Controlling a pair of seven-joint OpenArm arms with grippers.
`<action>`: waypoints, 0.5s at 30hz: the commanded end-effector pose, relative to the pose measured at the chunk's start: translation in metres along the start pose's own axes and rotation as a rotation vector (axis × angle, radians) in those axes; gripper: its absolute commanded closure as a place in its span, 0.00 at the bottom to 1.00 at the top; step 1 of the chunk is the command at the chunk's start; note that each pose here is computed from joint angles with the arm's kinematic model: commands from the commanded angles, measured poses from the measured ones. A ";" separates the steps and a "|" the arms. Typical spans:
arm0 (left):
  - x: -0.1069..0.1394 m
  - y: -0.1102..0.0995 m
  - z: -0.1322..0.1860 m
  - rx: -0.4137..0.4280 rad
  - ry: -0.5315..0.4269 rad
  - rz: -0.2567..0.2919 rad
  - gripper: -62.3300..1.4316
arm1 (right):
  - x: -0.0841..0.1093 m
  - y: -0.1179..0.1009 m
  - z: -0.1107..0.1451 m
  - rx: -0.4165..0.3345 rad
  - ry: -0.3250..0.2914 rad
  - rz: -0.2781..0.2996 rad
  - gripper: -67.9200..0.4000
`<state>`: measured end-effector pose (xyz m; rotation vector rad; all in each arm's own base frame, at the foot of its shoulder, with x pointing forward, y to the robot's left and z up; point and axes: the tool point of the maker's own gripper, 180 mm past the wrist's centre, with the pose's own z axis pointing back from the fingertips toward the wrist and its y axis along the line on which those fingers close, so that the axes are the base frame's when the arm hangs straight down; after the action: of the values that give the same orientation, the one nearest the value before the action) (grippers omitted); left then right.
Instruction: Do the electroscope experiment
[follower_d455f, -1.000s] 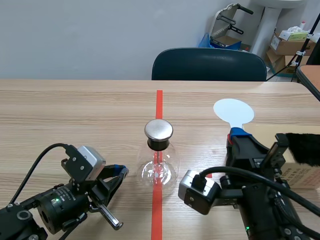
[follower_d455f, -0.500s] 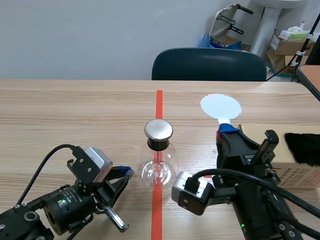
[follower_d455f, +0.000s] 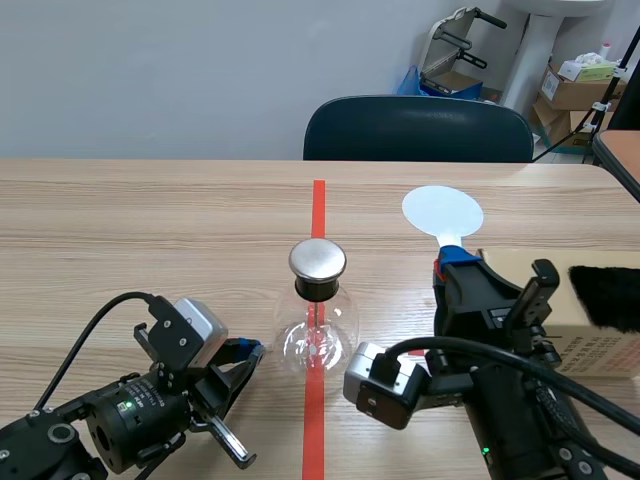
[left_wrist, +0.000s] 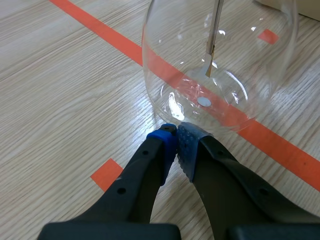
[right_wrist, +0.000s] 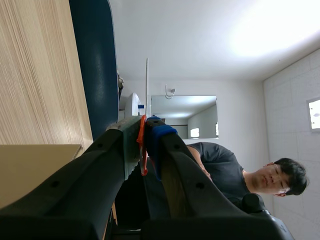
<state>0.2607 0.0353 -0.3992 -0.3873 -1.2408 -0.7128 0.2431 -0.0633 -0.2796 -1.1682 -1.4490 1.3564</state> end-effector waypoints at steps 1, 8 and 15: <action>0.010 0.002 -0.002 0.004 -0.035 0.002 0.91 | -0.003 -0.008 -0.004 -0.032 0.005 0.007 0.97; 0.010 0.002 -0.002 0.004 -0.035 0.002 0.91 | -0.003 -0.008 -0.004 -0.032 0.004 0.006 0.97; 0.010 0.002 -0.002 0.004 -0.035 0.002 0.91 | -0.002 -0.008 -0.004 -0.032 0.001 0.006 0.97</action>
<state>0.2607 0.0353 -0.3992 -0.3873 -1.2408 -0.7128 0.2430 -0.0632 -0.2796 -1.1678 -1.4495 1.3570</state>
